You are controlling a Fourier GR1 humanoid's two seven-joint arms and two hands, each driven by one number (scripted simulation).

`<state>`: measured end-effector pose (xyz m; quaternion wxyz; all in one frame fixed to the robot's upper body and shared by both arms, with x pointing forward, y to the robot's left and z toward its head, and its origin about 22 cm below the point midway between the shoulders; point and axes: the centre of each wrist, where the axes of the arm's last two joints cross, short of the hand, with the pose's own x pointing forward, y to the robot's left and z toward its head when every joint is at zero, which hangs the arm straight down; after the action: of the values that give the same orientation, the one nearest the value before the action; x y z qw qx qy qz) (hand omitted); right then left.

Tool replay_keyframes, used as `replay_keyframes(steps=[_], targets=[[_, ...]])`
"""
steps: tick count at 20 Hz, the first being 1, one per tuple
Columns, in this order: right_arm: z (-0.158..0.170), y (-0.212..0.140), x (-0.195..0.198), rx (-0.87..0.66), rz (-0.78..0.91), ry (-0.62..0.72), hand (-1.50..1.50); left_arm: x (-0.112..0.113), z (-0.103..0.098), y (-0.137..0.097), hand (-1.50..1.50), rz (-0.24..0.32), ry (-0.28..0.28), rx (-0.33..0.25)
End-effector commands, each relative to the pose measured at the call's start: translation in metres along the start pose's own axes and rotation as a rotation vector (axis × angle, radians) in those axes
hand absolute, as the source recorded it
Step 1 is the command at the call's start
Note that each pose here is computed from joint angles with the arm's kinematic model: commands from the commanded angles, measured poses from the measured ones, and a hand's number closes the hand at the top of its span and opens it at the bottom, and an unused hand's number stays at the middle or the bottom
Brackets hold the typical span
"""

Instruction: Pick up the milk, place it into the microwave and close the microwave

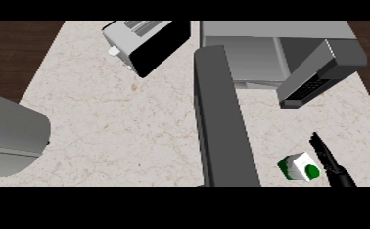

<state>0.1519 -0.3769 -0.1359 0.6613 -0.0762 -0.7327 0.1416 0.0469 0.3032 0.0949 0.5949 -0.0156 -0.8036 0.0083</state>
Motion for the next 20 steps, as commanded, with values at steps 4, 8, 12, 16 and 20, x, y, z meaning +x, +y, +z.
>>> replay_keyframes(steps=[4,8,12,16,20], targets=[[-0.010,0.024,-0.018,0.036,-0.091,-0.077,-1.50,0.022,-0.001,-0.007,-1.50,0.067,-0.108,-0.013],[-0.031,0.012,-0.017,0.027,-0.148,-0.081,-1.50,0.017,0.008,-0.009,-1.50,0.093,-0.096,-0.013],[-0.015,0.017,-0.027,0.003,-0.224,-0.067,1.50,0.014,0.013,-0.003,-1.50,0.094,-0.089,-0.023],[-0.035,0.018,-0.022,0.110,-0.178,-0.080,1.50,0.023,0.007,-0.007,-1.50,0.101,-0.080,-0.041],[-0.038,0.037,-0.023,0.076,-0.168,-0.166,1.50,0.018,0.007,-0.002,-1.50,0.098,-0.087,-0.035]])
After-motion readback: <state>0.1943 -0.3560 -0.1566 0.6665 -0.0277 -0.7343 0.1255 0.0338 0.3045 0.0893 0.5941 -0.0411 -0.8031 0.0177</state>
